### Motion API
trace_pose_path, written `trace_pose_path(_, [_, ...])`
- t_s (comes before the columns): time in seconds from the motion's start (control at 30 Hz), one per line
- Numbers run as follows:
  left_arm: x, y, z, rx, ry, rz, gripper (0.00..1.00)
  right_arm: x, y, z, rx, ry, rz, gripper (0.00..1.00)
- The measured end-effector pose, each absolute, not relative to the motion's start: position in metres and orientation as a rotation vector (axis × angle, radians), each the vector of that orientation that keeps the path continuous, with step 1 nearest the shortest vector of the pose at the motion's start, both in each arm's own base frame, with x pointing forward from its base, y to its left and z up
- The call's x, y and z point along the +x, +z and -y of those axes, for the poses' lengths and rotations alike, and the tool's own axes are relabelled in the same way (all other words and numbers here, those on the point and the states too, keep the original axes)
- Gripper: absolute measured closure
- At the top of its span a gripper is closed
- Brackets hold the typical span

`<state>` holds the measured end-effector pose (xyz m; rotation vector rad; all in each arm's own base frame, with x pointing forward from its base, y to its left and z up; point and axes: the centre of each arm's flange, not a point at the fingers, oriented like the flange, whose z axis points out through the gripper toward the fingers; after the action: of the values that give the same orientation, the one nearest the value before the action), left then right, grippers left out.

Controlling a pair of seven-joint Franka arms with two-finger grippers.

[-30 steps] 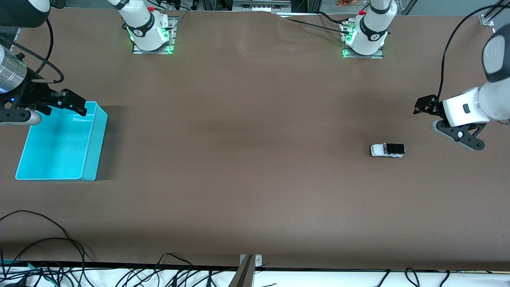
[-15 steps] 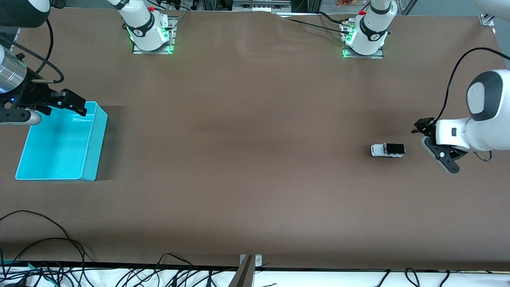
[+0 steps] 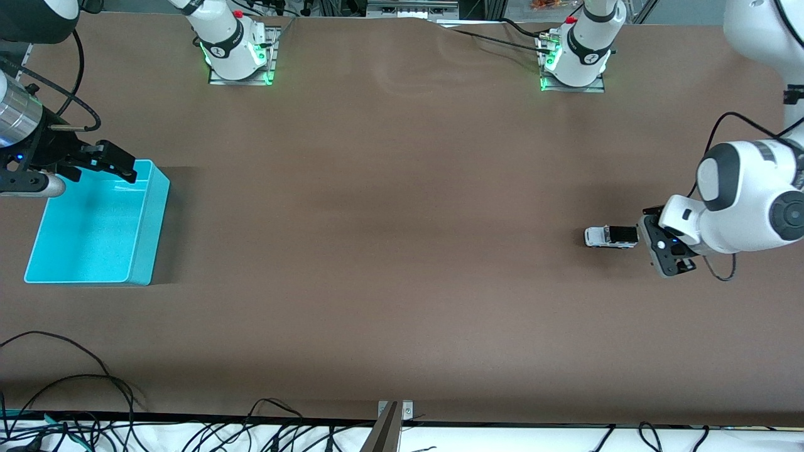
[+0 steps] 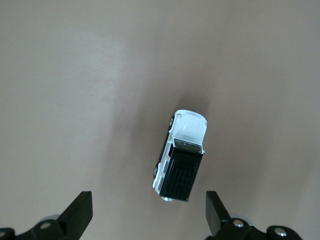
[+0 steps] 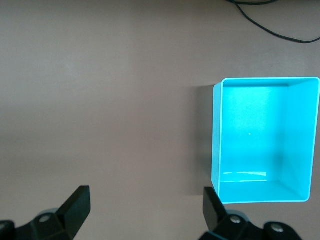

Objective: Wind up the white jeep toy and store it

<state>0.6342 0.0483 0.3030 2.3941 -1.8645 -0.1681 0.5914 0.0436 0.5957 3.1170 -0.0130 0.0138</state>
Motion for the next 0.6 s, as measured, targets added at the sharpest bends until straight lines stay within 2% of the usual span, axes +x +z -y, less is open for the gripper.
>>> trace_pose_path(0.6, [0.609,0.235,-0.053,2.146,-0.139,2.134,0.0,0.591,0.596,-0.044,3.117,0.014,0.013,0.0])
